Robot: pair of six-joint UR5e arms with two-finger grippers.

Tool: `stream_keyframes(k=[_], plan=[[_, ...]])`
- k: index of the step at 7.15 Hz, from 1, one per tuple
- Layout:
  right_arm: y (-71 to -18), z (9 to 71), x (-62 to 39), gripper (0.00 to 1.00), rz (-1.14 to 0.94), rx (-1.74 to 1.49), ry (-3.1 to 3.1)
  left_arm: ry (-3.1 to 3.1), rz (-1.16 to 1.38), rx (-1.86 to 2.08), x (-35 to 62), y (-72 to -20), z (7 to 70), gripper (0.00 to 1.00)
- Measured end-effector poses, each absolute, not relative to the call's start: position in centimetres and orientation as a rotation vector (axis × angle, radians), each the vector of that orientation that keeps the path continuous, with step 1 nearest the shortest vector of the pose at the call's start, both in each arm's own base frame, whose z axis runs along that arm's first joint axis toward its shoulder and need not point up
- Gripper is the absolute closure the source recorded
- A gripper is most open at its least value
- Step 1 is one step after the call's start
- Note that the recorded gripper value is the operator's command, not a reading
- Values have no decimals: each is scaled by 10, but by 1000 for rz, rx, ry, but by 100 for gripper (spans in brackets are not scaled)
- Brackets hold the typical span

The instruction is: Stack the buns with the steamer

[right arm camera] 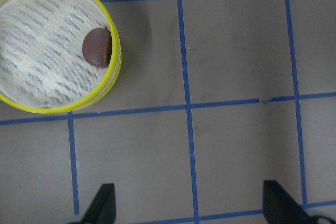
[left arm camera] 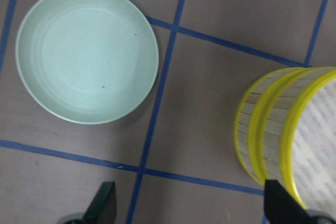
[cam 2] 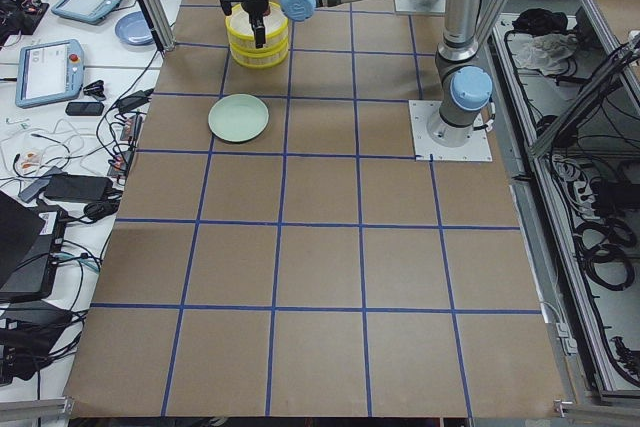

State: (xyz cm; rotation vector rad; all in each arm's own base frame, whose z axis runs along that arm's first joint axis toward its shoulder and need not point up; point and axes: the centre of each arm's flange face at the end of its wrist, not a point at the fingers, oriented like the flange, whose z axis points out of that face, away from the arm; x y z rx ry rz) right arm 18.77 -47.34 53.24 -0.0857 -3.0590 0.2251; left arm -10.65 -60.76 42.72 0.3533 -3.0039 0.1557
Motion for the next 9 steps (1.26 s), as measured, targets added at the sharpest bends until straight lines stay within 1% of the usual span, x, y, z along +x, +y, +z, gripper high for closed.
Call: stream_keyframes(k=[3, 4, 7, 9], plan=[[-483, 526, 147, 1, 145, 61, -3053, -3160, 105, 224, -84, -566, 471, 0], [-488, 525, 132, 1, 148, 55, -3053, -3171, 109, 210, -85, -554, 485, 0], [-498, 532, 126, 1, 295, 31, -3050, -3166, 132, 199, -88, -535, 502, 0], [-497, 524, 129, 1, 282, 34, -3079, -3144, 131, 198, -90, -533, 502, 0]])
